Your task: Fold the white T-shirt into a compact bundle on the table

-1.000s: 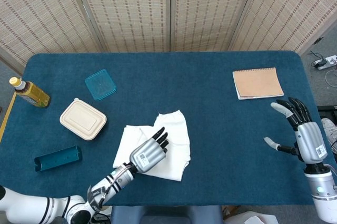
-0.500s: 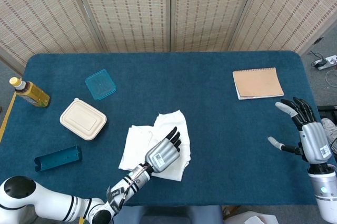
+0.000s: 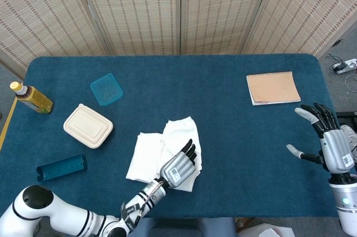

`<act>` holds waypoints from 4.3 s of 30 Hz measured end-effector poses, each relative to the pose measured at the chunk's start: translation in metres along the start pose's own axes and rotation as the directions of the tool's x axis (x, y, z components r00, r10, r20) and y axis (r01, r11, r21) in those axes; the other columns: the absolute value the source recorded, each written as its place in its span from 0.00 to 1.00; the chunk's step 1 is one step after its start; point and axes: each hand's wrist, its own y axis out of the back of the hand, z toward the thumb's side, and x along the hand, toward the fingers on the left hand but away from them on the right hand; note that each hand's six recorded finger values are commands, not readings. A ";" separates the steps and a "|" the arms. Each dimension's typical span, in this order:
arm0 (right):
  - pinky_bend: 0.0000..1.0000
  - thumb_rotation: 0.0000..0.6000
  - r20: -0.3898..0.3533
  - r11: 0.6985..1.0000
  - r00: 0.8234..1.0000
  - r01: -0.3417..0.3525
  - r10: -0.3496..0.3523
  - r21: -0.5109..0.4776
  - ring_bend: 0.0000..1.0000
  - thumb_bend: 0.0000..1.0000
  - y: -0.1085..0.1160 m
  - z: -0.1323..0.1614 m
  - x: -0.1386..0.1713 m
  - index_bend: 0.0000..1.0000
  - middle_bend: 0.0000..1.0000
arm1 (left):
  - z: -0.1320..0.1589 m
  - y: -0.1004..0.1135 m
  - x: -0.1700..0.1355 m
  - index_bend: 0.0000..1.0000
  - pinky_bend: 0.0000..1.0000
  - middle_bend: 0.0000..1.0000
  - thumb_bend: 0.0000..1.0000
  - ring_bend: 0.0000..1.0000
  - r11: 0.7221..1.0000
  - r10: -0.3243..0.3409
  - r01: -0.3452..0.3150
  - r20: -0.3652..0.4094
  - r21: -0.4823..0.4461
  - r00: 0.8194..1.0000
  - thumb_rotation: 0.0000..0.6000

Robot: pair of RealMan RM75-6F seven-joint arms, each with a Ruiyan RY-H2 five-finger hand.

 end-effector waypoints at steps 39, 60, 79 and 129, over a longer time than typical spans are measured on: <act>0.02 1.00 -0.033 0.999 0.999 -0.015 0.014 -0.030 0.04 0.07 -0.005 0.006 -0.003 0.21 0.15 | -0.046 0.020 -0.045 0.10 0.05 0.01 0.18 0.00 0.982 0.047 -0.069 -0.127 -0.174 0.991 1.00; 0.02 1.00 -0.025 1.000 0.999 -0.025 0.024 -0.010 0.03 0.07 -0.009 0.008 -0.004 0.21 0.15 | -0.011 -0.046 -0.051 0.25 0.05 0.01 0.18 0.00 0.977 -0.002 -0.008 -0.048 -0.211 0.999 1.00; 0.02 1.00 -0.002 1.000 1.000 -0.017 0.017 -0.015 0.03 0.07 -0.007 0.001 -0.002 0.22 0.15 | -0.010 -0.043 -0.031 0.60 0.06 0.19 0.36 0.07 0.951 0.062 -0.076 -0.058 -0.298 0.996 1.00; 0.02 1.00 0.024 0.999 0.999 0.031 -0.031 -0.012 0.03 0.07 0.011 -0.010 0.008 0.22 0.15 | -0.028 -0.004 0.077 0.60 0.09 0.27 0.39 0.13 0.952 0.079 -0.144 -0.236 -0.271 0.968 1.00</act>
